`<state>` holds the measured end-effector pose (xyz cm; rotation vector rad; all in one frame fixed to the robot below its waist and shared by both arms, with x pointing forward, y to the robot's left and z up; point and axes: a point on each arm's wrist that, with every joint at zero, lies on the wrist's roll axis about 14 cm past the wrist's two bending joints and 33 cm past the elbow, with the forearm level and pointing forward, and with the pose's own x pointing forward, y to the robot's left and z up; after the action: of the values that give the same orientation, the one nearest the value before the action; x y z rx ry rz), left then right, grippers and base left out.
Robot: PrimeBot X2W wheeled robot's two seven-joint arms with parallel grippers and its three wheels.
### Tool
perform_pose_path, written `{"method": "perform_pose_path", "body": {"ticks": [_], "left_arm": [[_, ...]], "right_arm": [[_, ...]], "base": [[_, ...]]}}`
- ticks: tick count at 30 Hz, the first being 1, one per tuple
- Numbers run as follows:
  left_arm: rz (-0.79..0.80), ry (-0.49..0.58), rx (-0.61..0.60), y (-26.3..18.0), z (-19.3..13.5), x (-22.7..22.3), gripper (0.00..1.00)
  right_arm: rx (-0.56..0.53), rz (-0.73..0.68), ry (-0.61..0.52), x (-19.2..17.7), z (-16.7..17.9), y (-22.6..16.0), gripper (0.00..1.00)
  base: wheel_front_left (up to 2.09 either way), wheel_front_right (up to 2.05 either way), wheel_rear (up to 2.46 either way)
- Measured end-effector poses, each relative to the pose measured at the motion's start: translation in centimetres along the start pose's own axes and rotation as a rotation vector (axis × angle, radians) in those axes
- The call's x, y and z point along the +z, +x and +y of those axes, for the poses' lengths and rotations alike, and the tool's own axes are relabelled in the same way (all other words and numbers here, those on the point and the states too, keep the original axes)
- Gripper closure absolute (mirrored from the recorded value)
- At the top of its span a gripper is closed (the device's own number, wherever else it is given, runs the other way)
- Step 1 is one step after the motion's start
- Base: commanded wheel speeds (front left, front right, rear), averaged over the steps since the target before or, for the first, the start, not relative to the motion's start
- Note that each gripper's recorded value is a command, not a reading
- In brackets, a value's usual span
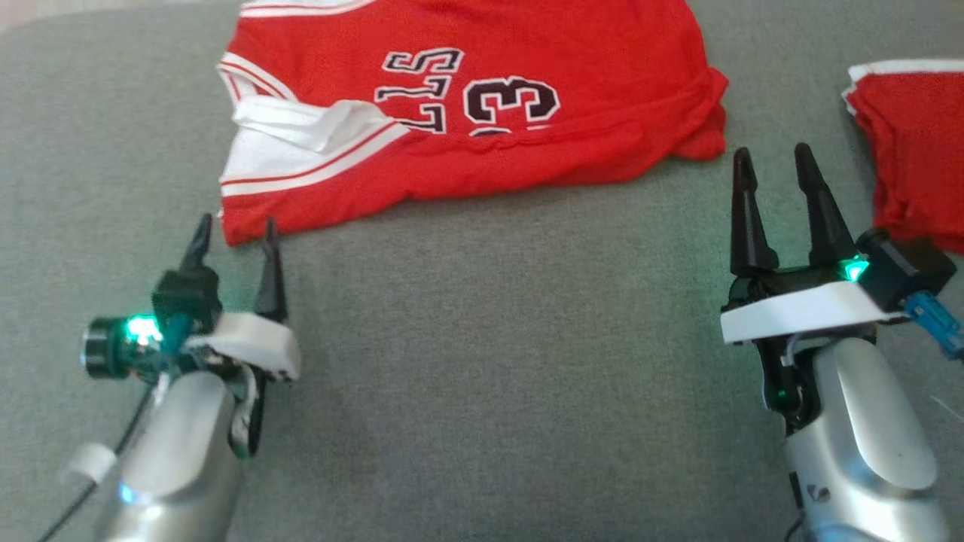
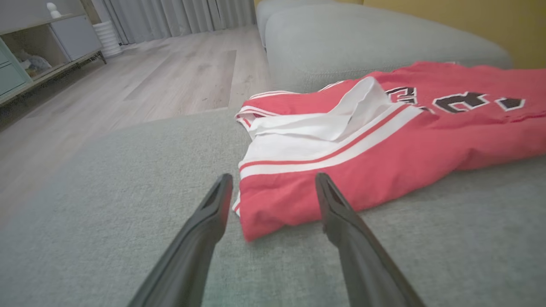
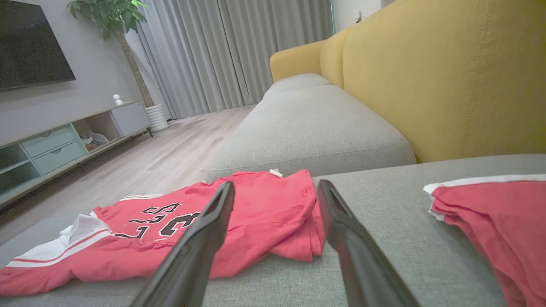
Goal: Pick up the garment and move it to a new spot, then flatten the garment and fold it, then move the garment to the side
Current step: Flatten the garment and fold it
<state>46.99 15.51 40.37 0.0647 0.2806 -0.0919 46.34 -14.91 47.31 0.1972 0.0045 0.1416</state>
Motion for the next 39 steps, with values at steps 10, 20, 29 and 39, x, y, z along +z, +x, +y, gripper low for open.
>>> {"method": "perform_pose_path", "body": {"ticks": [10, 20, 29, 39], "left_arm": [[0.163, 0.002, 0.054, 3.5, 1.4, -3.8, 0.0], [0.212, 0.006, 0.043, 4.9, 1.2, -4.0, 1.0], [-0.008, 0.002, 0.011, 4.8, 0.7, 1.2, 1.0], [-0.274, 0.018, -0.02, 4.2, -0.3, 9.0, 1.0]], "right_arm": [[-0.058, 0.035, -0.002, -1.4, -2.3, -0.3, 0.0], [-0.067, 0.002, 0.004, -0.2, -2.7, -0.2, 0.0], [-0.071, 0.152, -0.073, -2.8, -3.1, 0.8, 0.0], [-0.054, 0.402, -0.132, -6.3, -2.9, 5.0, 0.0]], "base": [[0.0, 0.0, 0.0], [0.0, 0.0, 0.0], [0.0, 0.0, 0.0], [0.0, 0.0, 0.0]]}}
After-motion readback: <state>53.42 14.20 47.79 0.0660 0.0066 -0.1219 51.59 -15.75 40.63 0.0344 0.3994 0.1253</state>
